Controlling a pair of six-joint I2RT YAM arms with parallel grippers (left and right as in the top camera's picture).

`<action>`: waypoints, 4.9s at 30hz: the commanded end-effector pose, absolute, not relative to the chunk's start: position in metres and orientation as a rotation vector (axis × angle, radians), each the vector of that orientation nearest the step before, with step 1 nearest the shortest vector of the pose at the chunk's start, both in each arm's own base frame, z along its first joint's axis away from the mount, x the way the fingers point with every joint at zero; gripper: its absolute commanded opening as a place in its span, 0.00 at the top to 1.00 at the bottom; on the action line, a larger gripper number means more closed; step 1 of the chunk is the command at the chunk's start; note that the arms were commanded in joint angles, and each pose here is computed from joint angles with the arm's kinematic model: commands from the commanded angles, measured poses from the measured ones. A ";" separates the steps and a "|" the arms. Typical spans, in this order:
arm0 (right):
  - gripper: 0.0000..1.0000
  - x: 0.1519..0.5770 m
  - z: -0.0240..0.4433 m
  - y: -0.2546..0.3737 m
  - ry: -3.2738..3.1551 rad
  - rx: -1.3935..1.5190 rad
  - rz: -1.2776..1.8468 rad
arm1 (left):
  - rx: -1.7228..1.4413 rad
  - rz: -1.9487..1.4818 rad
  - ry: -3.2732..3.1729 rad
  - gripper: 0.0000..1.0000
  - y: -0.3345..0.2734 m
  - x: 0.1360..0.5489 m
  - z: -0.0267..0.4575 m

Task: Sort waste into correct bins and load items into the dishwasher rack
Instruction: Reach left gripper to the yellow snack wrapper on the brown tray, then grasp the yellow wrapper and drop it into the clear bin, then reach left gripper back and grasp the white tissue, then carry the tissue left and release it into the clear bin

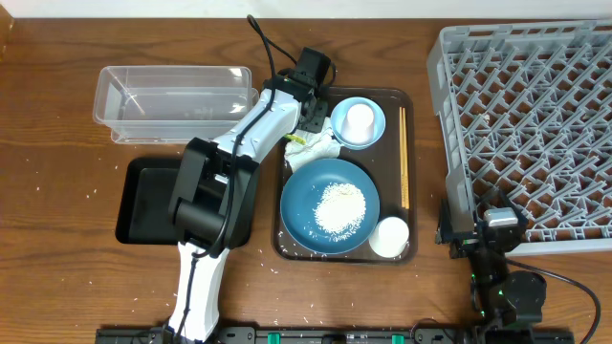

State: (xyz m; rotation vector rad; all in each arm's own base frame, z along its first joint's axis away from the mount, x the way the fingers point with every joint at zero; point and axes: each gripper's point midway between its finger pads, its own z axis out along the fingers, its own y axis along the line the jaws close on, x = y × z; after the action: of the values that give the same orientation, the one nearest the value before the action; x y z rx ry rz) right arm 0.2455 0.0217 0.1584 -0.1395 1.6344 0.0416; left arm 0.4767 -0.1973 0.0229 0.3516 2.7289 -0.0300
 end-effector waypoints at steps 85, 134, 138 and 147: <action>0.01 0.246 0.157 0.019 1.640 -0.141 0.024 | -0.067 -0.283 2.856 0.37 -0.197 0.440 0.069; 0.01 0.246 0.157 0.019 1.640 -0.141 0.024 | -0.205 -0.241 2.764 0.94 -0.172 0.443 0.111; 0.01 0.246 0.157 0.019 1.640 -0.141 0.024 | -0.364 -0.245 2.690 0.94 -0.138 0.454 0.136; 0.01 0.246 0.157 0.019 1.640 -0.141 0.024 | -0.853 -0.239 2.534 0.94 -0.041 0.475 0.149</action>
State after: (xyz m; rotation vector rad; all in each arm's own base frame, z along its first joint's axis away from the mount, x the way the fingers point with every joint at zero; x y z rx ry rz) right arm 0.2455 0.0217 0.1584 -0.1395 1.6344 0.0416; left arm 0.4713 -0.0692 0.1449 -0.6731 2.6024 -0.2508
